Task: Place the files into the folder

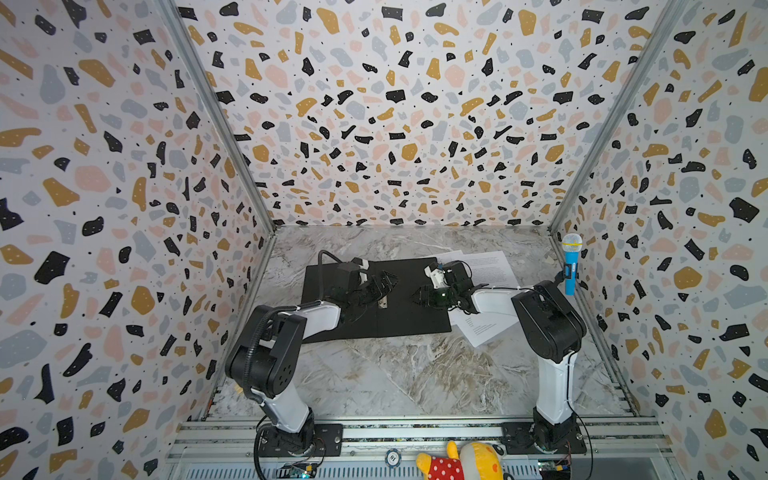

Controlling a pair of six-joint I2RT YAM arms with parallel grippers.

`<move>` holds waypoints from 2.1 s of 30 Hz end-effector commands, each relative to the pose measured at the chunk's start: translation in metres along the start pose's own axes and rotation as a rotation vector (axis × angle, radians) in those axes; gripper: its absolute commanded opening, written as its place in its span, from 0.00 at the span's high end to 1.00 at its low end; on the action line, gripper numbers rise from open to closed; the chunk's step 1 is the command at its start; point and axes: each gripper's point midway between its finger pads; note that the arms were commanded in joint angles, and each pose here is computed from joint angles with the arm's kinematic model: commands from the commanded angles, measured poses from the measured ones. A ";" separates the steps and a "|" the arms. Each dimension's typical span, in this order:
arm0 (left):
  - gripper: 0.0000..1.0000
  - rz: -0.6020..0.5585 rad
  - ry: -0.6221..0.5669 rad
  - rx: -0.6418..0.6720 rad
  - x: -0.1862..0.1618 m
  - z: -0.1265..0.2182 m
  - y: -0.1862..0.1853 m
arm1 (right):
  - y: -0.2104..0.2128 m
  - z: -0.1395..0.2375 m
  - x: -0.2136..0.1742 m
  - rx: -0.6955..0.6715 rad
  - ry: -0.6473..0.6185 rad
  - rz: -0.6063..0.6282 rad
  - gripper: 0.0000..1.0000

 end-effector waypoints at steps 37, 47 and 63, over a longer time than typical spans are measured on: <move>0.00 -0.138 -0.118 -0.018 0.089 -0.032 -0.059 | -0.001 0.085 0.041 -0.069 -0.227 0.099 0.35; 0.00 -0.324 0.023 0.051 0.008 -0.085 -0.093 | -0.117 0.157 0.033 -0.451 -0.235 -0.015 0.24; 0.00 -0.310 0.263 -0.064 -0.091 -0.161 -0.115 | -0.173 0.184 -0.018 -0.590 -0.148 -0.166 0.23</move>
Point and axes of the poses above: each gripper's point midway between its finger pads, its own z axis back along the fingers, its own y axis along the line the jaws close on, x = y × z, and after that the axes turned 10 degrees about z, right-handed
